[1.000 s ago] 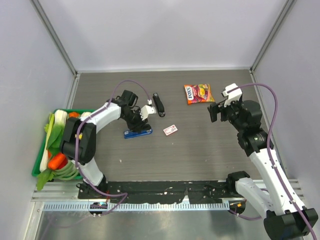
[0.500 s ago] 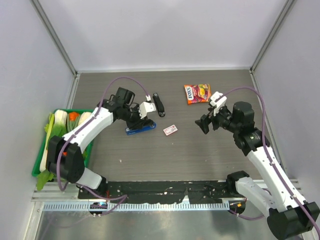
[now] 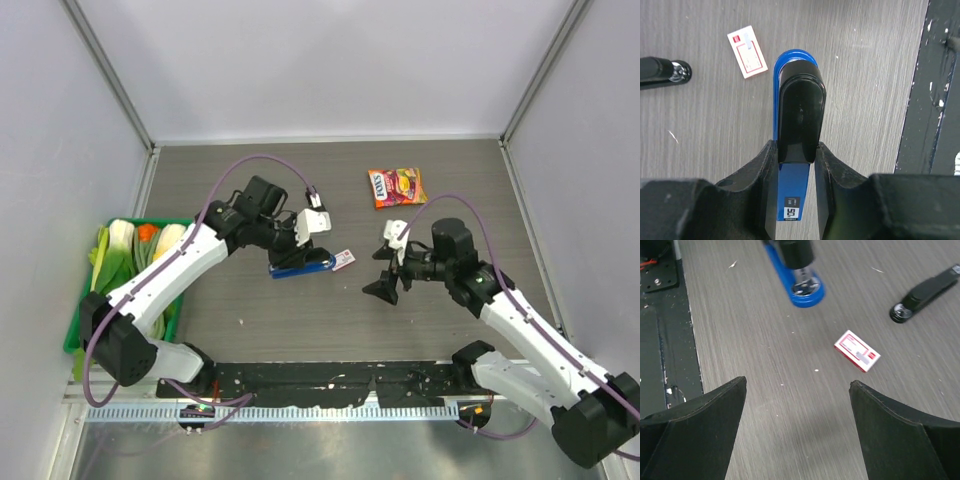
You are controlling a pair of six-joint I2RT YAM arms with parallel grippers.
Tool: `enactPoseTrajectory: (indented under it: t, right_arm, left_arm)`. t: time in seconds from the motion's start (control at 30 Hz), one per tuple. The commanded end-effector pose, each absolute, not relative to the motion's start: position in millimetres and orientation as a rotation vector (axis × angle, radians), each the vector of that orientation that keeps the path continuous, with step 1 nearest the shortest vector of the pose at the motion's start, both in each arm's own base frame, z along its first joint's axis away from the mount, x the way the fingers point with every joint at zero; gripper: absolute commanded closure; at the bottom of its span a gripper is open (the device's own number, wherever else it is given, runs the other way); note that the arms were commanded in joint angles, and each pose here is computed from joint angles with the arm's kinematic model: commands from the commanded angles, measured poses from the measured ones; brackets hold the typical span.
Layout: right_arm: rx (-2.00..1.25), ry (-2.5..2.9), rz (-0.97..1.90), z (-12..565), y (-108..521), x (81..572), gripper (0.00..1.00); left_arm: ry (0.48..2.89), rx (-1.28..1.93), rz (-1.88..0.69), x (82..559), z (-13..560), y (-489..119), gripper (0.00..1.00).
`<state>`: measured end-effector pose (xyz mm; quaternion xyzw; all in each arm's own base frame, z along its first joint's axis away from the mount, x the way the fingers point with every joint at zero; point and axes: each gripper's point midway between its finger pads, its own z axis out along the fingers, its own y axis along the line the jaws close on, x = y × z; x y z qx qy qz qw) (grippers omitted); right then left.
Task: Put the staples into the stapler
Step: Pick up the stapler from the center of the board.
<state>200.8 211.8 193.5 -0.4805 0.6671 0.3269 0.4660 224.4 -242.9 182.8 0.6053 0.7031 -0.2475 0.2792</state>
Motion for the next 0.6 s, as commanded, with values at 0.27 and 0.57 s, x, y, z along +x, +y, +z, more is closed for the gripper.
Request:
enactPoseTrajectory:
  t: [0.27,0.57]
  right_arm:
    - [-1.183,1.565,0.783,201,259,226,0.11]
    - [-1.126,1.506,0.856,220,282,242,0.10]
  left_arm:
    - [1.785,1.538,-0.768,219,219,-263,1.00]
    - [1.753,1.530,-0.813,209,224,-263,1.00]
